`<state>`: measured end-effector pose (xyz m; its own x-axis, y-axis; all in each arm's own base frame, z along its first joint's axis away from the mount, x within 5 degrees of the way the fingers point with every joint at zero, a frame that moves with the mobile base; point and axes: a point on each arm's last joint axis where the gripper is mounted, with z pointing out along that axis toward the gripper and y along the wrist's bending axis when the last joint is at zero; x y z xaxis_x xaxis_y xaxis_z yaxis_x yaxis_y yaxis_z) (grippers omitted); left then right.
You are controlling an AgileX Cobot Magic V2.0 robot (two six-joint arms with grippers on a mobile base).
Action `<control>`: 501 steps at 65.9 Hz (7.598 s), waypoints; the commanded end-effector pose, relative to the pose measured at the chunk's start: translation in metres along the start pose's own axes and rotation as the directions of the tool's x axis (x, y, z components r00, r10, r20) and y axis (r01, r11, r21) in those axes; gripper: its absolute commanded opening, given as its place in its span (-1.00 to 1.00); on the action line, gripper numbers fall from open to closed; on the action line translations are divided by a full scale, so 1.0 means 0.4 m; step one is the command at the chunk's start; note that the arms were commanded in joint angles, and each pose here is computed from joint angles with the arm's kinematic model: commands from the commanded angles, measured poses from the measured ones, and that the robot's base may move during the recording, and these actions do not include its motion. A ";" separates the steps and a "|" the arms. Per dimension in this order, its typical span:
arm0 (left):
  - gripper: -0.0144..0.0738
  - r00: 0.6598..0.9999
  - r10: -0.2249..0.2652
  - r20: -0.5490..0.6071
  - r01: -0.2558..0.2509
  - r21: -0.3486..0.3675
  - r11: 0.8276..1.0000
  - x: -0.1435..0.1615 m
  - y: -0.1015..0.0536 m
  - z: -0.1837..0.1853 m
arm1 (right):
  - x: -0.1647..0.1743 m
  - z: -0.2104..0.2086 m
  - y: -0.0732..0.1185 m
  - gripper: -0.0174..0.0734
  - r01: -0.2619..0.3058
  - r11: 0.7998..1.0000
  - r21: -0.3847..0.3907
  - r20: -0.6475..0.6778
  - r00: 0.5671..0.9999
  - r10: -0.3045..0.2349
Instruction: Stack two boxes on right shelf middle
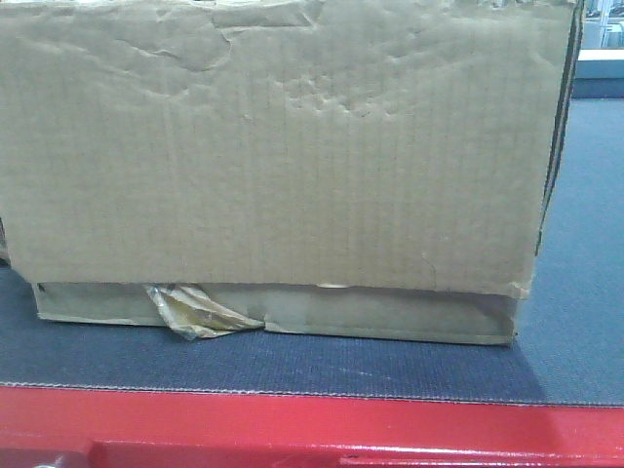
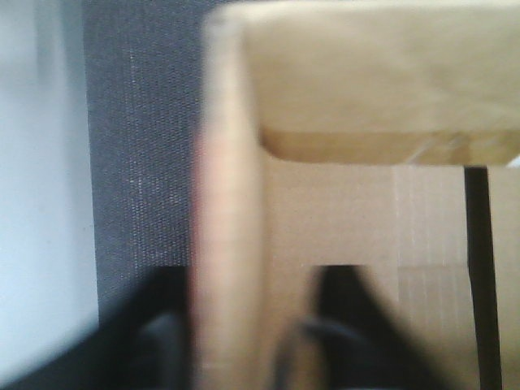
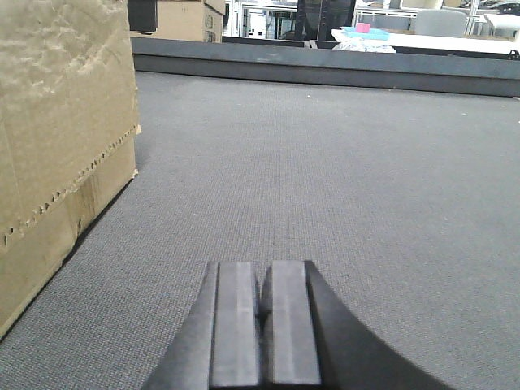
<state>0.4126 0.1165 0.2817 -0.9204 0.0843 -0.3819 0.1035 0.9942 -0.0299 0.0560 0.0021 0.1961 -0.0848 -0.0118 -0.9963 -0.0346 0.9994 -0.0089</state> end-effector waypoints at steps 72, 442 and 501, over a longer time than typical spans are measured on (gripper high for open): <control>-0.92 0.790 -0.165 0.591 0.024 0.239 0.971 -0.010 -0.311 -0.593 | -0.011 0.000 0.000 -0.98 0.001 1.000 -0.001 0.031 1.000 -0.001; 0.57 0.996 0.003 0.089 -0.014 0.126 0.992 0.017 -0.557 -0.249 | -0.600 0.577 0.260 0.64 -0.014 0.944 -0.329 -0.734 0.633 -0.247; -0.13 1.000 0.021 -0.008 -0.020 0.091 0.996 -0.001 -0.564 -0.140 | -0.420 0.721 0.303 -0.22 -0.021 0.951 -0.310 -0.852 0.450 -0.268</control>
<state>0.3623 -0.1043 0.3508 -0.9159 0.0953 -0.3899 0.1630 0.9760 -0.1442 0.3530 0.1356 0.3359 -0.8809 -0.3053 -0.3618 -0.3423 0.9387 0.0412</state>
